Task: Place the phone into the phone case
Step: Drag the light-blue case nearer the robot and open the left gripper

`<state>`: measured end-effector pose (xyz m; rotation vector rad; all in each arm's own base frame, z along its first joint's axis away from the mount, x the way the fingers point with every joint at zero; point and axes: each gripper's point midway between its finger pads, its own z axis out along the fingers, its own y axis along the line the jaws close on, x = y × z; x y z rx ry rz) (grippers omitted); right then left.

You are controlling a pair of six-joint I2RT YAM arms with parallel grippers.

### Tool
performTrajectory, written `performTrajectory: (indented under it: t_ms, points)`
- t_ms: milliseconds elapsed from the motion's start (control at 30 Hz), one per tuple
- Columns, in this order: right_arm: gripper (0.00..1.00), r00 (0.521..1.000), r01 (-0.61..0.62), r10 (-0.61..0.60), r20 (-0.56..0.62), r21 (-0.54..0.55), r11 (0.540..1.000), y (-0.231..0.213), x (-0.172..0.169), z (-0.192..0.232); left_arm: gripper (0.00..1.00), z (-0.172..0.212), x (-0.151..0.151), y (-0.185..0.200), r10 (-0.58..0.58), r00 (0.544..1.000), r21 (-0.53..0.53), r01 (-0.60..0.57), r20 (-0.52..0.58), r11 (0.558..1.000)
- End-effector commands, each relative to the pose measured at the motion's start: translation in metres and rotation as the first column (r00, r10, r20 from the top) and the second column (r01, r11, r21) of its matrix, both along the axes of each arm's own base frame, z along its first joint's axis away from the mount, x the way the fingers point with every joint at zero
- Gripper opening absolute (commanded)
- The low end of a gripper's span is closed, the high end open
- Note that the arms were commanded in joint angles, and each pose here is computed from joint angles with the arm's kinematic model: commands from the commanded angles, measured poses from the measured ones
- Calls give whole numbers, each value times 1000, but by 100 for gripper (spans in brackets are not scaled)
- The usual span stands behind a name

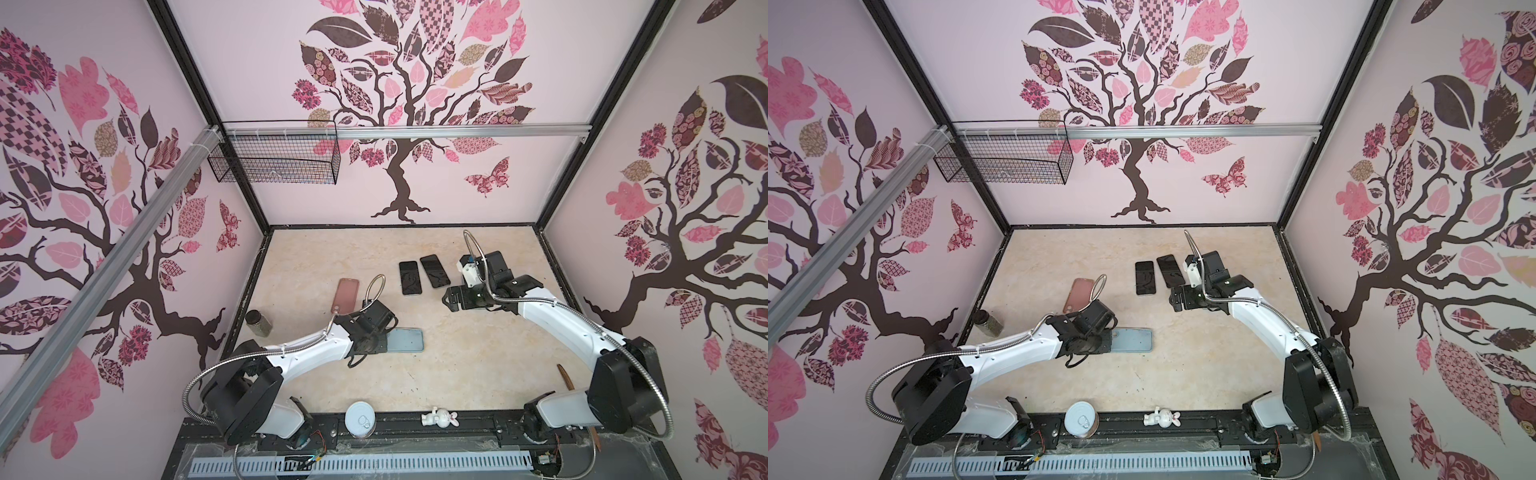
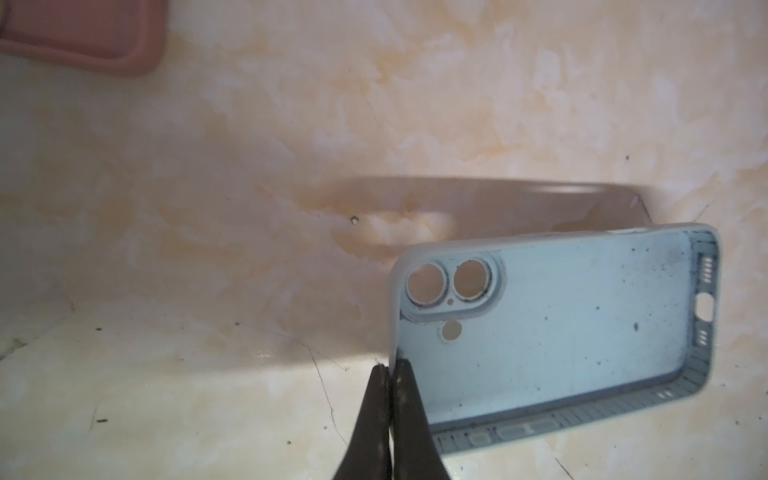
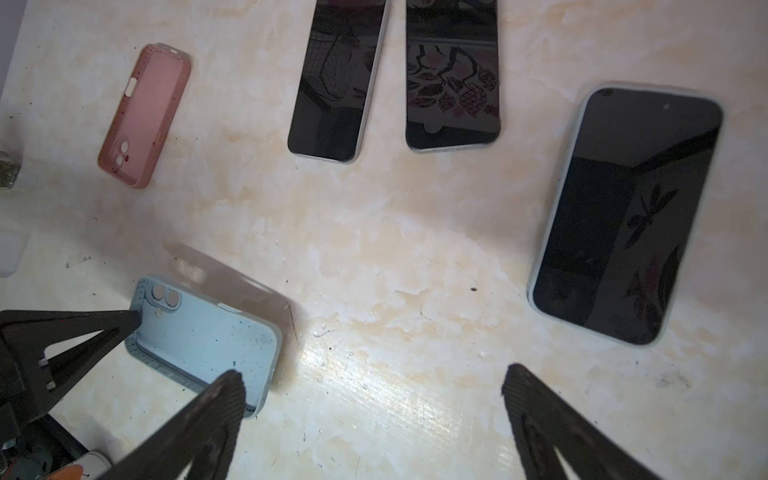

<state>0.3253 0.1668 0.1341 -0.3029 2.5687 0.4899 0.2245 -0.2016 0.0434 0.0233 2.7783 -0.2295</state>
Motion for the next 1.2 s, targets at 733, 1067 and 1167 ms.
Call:
performTrajectory:
  t_ms: [733, 1067, 1167]
  points:
    - [100, 1000, 27, -27, -8, -26, 999, -6, -1, -7, 7, -28, -24, -10, 17, 1000, -21, -17, 0, 1000]
    - [100, 1000, 22, -23, -11, -57, 998, -5, 10, -15, 43, -8, -24, -11, -8, 999, -71, 12, 50, 997]
    - [100, 1000, 9, -10, -11, -82, 997, -4, 19, -18, 49, 9, -21, -13, -29, 995, -95, 38, 95, 995]
